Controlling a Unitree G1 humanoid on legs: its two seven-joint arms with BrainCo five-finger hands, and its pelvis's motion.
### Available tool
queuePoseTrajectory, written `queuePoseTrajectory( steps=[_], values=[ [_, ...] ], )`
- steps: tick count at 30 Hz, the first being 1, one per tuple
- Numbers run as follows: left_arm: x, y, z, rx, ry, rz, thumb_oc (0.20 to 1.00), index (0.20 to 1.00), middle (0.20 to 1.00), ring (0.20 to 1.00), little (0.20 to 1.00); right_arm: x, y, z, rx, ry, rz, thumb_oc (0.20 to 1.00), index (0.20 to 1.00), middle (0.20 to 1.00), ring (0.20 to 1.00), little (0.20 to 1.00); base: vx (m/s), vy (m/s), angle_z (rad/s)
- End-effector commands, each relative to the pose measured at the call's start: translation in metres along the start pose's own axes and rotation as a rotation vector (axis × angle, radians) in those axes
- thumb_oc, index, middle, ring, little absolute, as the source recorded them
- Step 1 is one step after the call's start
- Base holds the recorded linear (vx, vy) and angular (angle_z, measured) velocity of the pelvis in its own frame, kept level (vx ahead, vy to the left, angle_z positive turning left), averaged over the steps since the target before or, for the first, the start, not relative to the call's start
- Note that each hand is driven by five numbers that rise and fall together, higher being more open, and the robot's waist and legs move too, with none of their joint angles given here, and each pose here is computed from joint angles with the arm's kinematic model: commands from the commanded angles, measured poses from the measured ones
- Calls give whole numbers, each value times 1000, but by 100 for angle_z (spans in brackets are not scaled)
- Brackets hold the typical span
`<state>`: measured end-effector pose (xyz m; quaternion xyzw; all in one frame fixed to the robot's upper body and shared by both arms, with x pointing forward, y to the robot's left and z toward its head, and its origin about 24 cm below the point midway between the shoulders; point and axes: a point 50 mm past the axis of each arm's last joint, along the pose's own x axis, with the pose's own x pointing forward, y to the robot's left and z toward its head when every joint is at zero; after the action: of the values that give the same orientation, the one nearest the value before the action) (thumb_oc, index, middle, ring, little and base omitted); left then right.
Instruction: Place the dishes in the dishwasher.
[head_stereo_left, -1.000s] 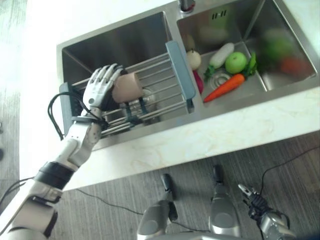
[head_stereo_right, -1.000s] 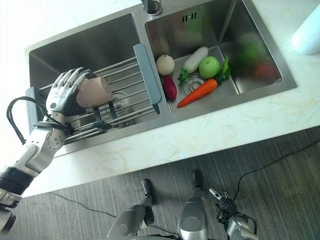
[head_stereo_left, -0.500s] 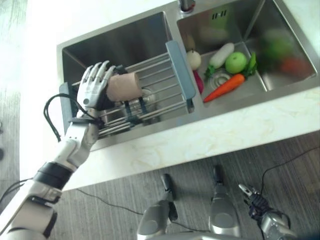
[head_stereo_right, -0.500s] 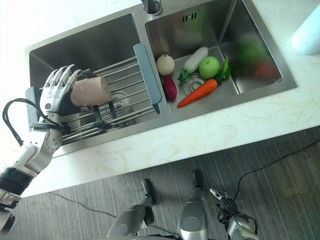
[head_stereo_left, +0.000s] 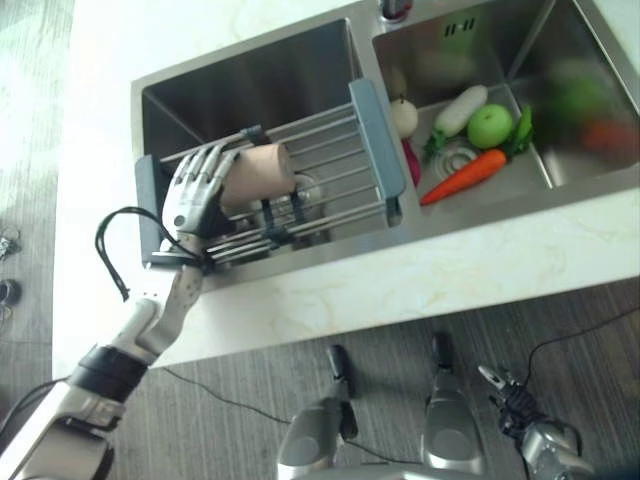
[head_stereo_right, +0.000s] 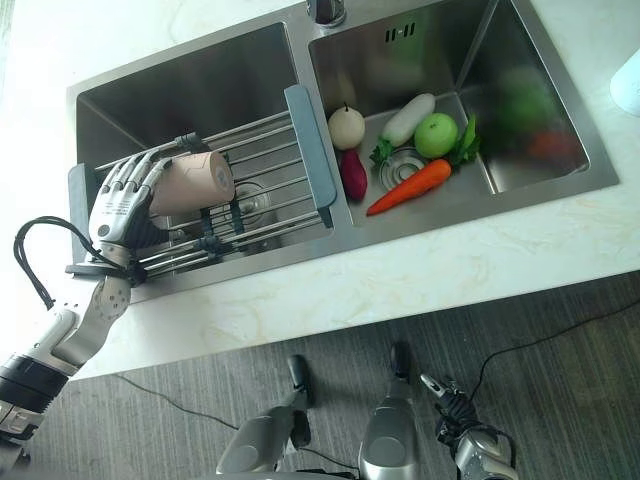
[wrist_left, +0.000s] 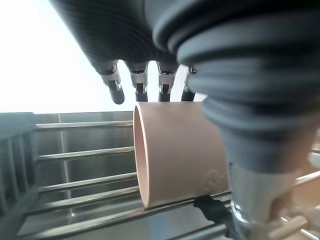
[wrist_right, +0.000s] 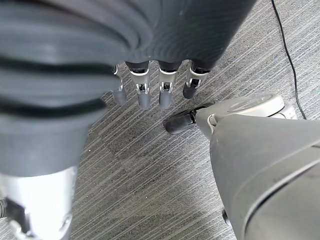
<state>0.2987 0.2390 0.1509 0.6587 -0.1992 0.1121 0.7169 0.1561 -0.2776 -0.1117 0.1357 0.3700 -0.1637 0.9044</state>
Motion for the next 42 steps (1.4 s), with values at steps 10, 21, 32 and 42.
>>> queuePoseTrajectory(
  steps=[10,21,32,42],
  values=[
    [-10,-33,-2,39,27,-221,1000,1000,1000,1000,1000,-1,-2,2,30,-20,-3,1000,1000,1000,1000,1000,0,0,0],
    [3,-33,1,-70,10,-317,1000,1000,1000,1000,1000,-1,-5,5,19,-22,-7,1000,1000,1000,1000,1000,0,0,0],
    [-9,-58,21,-595,59,-814,1000,1000,1000,1000,1000,0,-17,18,-5,-34,-28,1000,1000,1000,1000,1000,7,16,0],
    [-5,-50,13,-617,72,-911,558,558,558,558,558,-2,-26,18,-2,-36,-44,1000,1000,1000,1000,1000,3,4,0]
  ],
)
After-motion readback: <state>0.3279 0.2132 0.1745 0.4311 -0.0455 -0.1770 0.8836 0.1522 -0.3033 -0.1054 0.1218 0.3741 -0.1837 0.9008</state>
